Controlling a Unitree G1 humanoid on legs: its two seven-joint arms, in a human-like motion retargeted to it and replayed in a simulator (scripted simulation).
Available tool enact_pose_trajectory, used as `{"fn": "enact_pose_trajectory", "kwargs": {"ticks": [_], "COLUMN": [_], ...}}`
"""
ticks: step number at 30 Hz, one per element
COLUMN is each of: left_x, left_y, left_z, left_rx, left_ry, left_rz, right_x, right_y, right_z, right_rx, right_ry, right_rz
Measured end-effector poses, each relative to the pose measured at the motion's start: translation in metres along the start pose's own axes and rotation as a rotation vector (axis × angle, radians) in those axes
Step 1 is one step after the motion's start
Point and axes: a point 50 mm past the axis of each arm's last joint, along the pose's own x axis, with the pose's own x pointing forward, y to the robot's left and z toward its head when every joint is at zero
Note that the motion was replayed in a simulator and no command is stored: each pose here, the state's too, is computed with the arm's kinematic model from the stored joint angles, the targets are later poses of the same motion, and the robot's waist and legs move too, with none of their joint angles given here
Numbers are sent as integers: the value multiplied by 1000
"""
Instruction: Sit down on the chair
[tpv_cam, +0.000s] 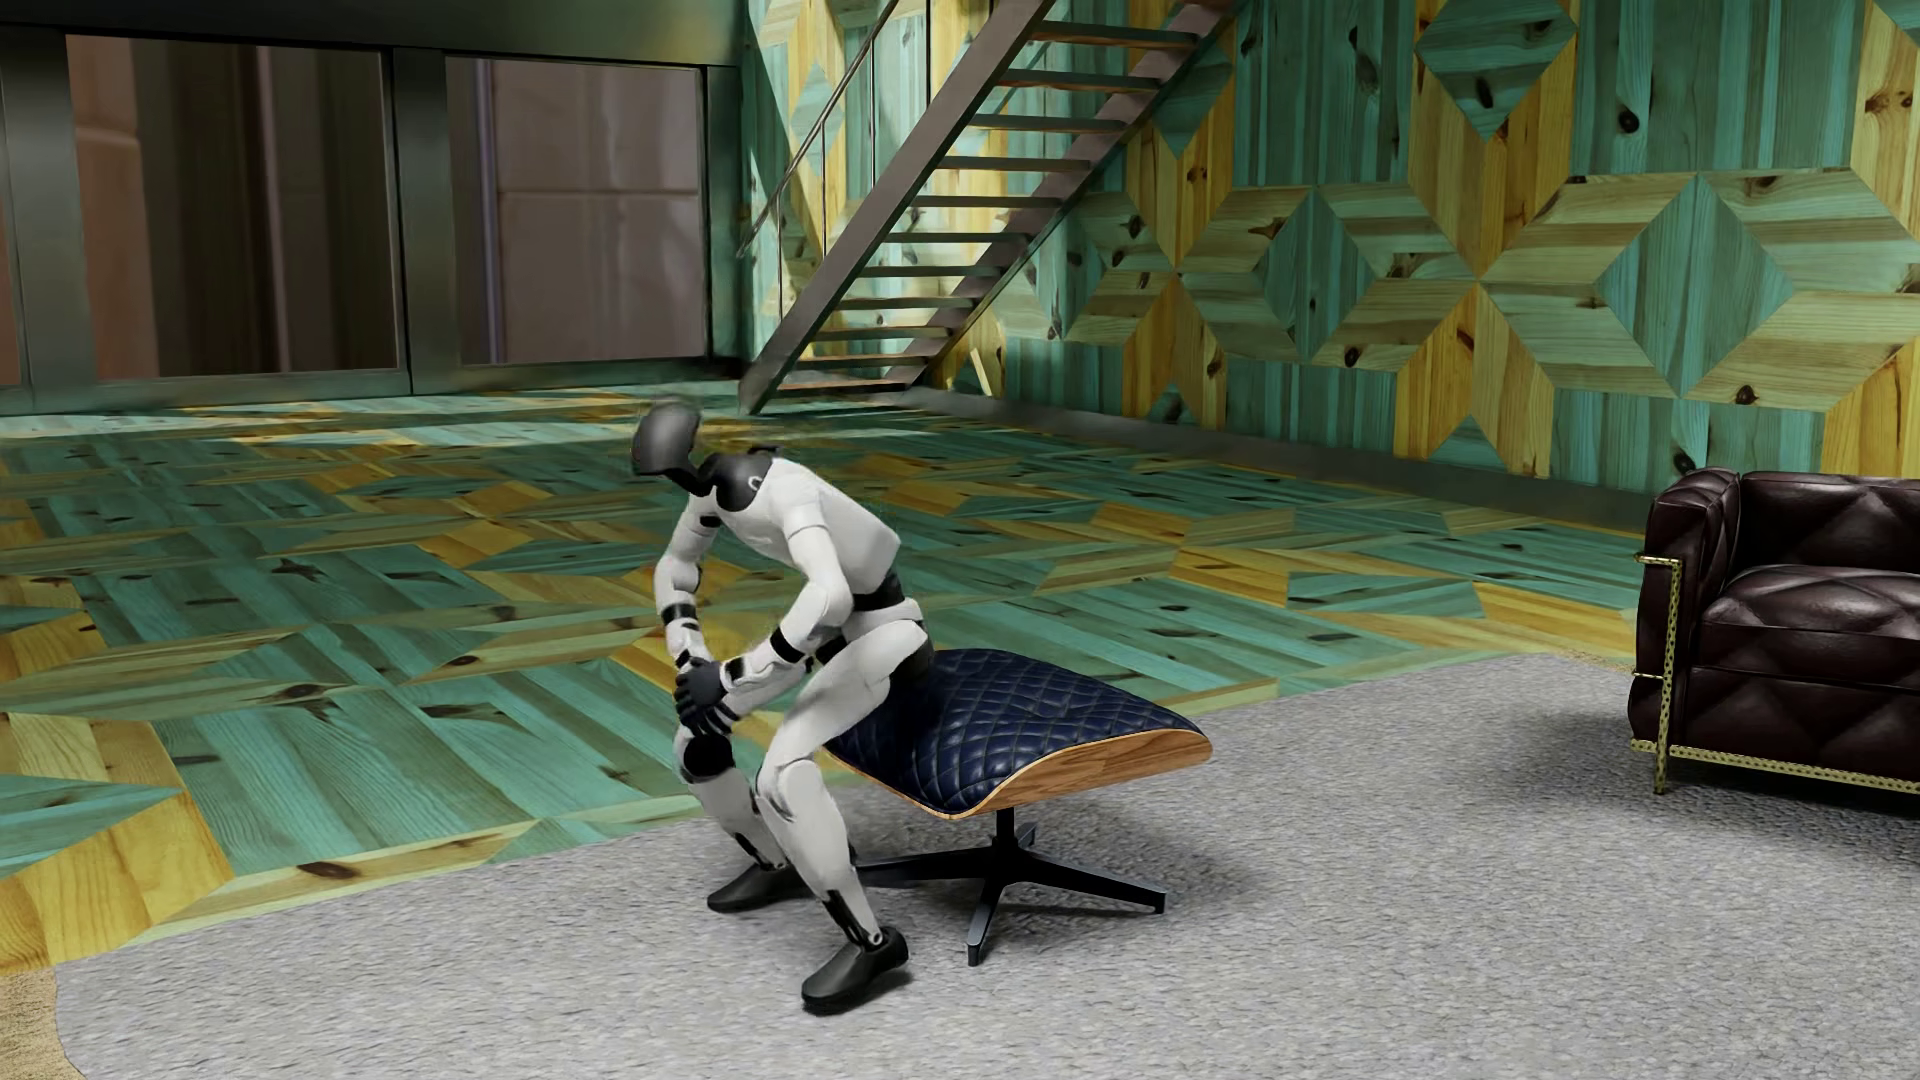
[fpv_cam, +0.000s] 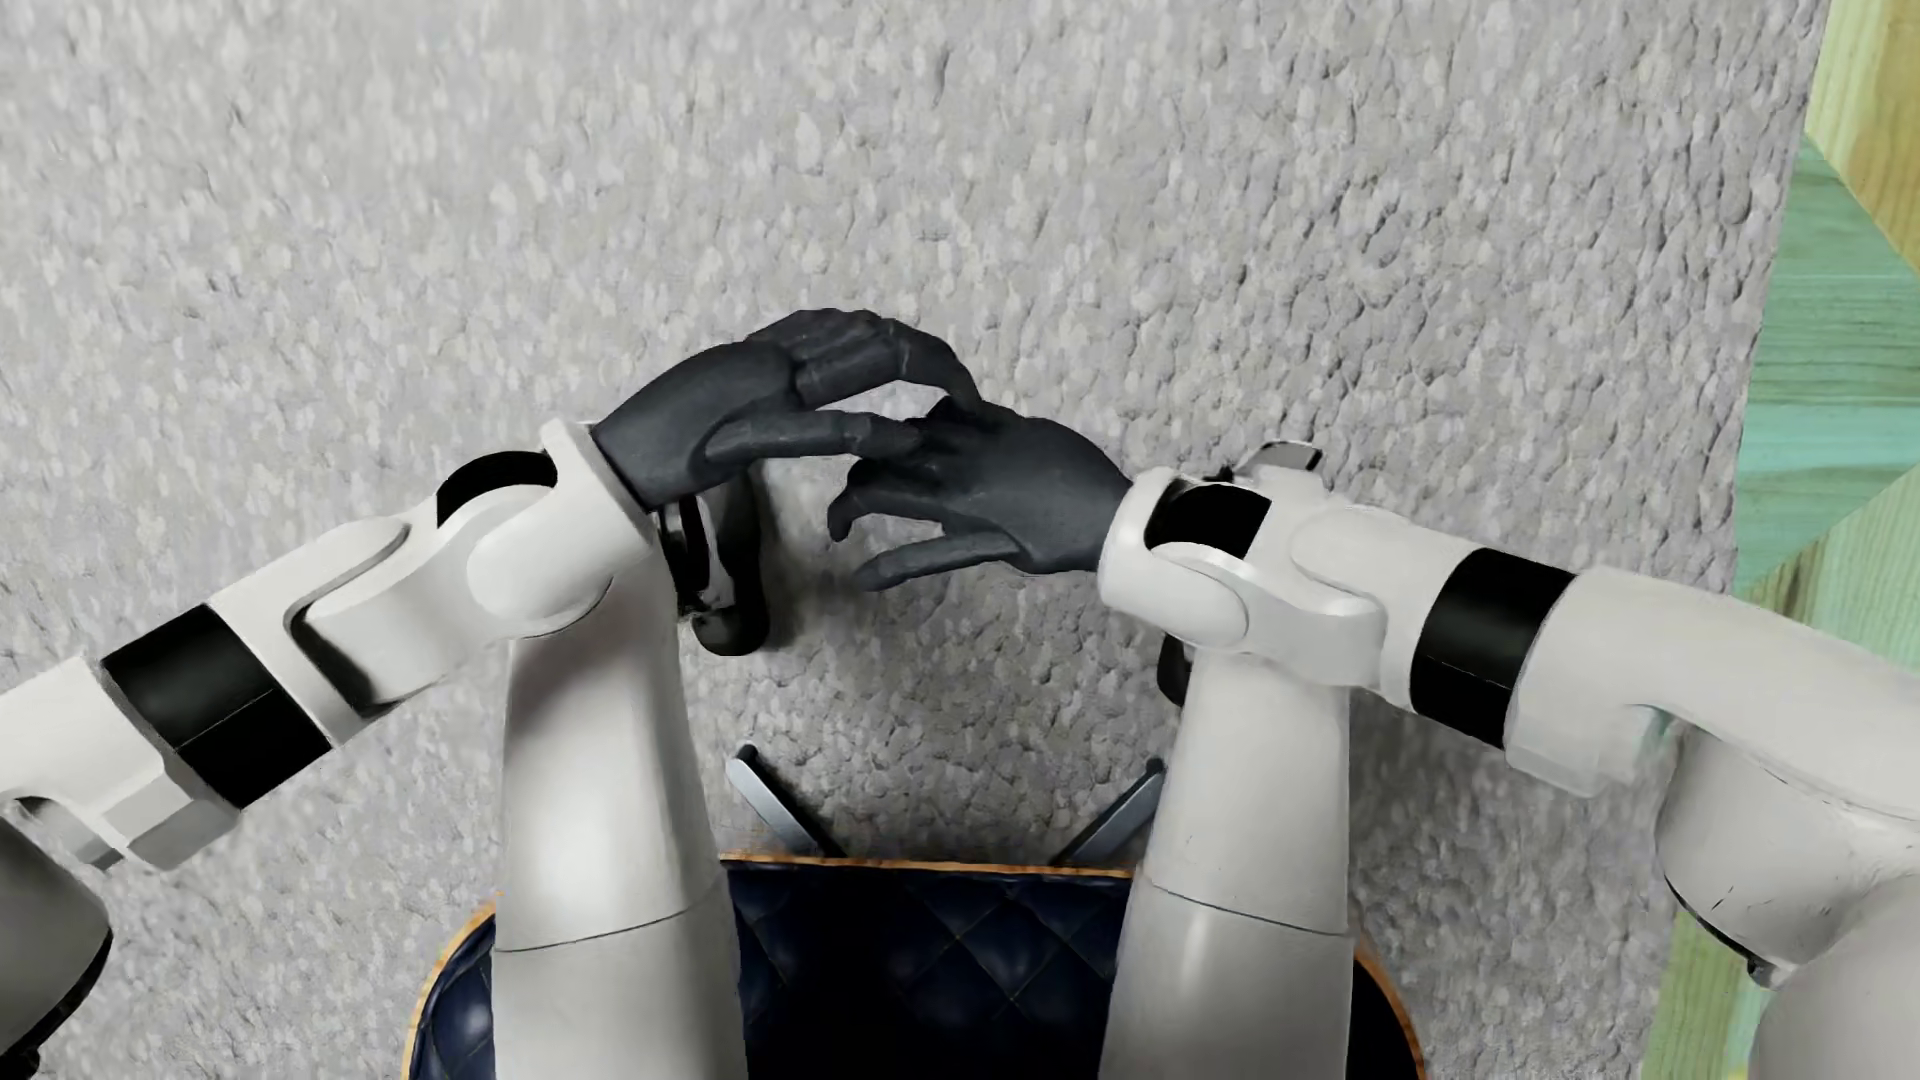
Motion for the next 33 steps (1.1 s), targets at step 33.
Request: {"fn": "enact_pose_trajectory", "kwargs": {"ticks": [33], "left_x": [-236], "left_y": [-222], "left_z": [-79], "left_rx": [-790], "left_ry": [1371], "left_rz": [-232], "right_x": [-219], "right_y": [261], "right_z": [21], "right_rx": [1157], "right_ry": [1357], "right_rz": [449]}}
